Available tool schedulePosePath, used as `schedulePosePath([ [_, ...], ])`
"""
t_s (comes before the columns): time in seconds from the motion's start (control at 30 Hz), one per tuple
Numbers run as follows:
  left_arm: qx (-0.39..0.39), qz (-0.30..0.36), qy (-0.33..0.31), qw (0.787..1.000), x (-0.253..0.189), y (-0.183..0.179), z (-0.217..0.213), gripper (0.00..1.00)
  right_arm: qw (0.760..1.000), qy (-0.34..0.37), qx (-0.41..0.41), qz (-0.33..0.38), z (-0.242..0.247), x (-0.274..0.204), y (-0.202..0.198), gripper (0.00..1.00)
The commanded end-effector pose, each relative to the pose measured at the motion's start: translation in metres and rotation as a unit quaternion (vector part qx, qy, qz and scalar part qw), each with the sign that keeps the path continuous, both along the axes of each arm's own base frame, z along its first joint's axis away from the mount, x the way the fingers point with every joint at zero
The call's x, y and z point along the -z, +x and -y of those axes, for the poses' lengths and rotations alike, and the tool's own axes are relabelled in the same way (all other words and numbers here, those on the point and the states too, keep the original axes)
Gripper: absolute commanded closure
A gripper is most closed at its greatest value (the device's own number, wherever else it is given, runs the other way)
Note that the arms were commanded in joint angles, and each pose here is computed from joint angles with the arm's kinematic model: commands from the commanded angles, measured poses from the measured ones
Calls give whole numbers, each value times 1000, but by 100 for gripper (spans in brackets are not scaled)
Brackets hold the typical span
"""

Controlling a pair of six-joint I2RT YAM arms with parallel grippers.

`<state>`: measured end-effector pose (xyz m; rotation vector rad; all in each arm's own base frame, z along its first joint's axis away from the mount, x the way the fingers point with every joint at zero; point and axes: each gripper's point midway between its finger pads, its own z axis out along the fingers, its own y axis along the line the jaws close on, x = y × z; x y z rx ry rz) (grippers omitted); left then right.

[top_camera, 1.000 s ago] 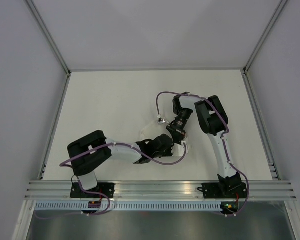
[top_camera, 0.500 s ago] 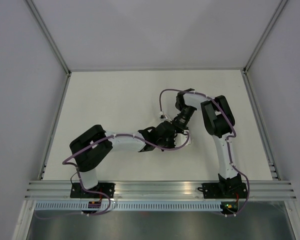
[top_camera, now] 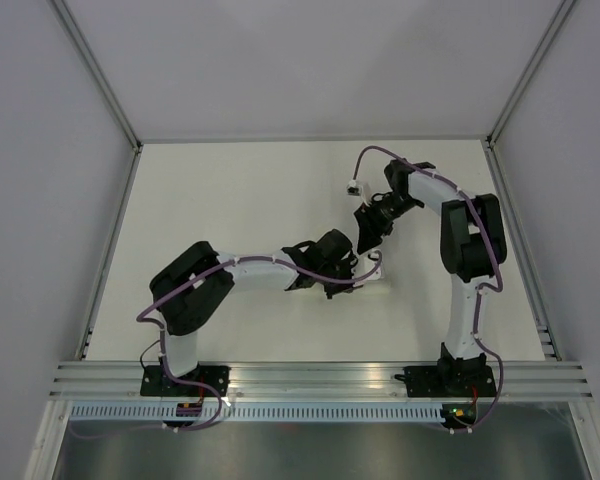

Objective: Fold the napkin, place the utensils inside, and roll it up
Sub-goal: Roll the napkin with the utensil

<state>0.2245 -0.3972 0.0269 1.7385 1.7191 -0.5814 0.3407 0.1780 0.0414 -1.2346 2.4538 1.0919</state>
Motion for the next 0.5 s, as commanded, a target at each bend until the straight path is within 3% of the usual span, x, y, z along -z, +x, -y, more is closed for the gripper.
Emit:
schedulePosePath([
  [0.0, 3, -176, 88, 980, 51, -54, -38, 98, 994, 56, 55, 72, 10, -38, 29, 33],
  [0.27, -8, -331, 69, 941, 50, -56, -48, 98, 968, 97, 118, 200, 68, -83, 28, 33],
  [0.47, -19, -413, 52, 909, 48, -49, -49, 98, 939, 74, 67, 328, 68, -91, -14, 31],
])
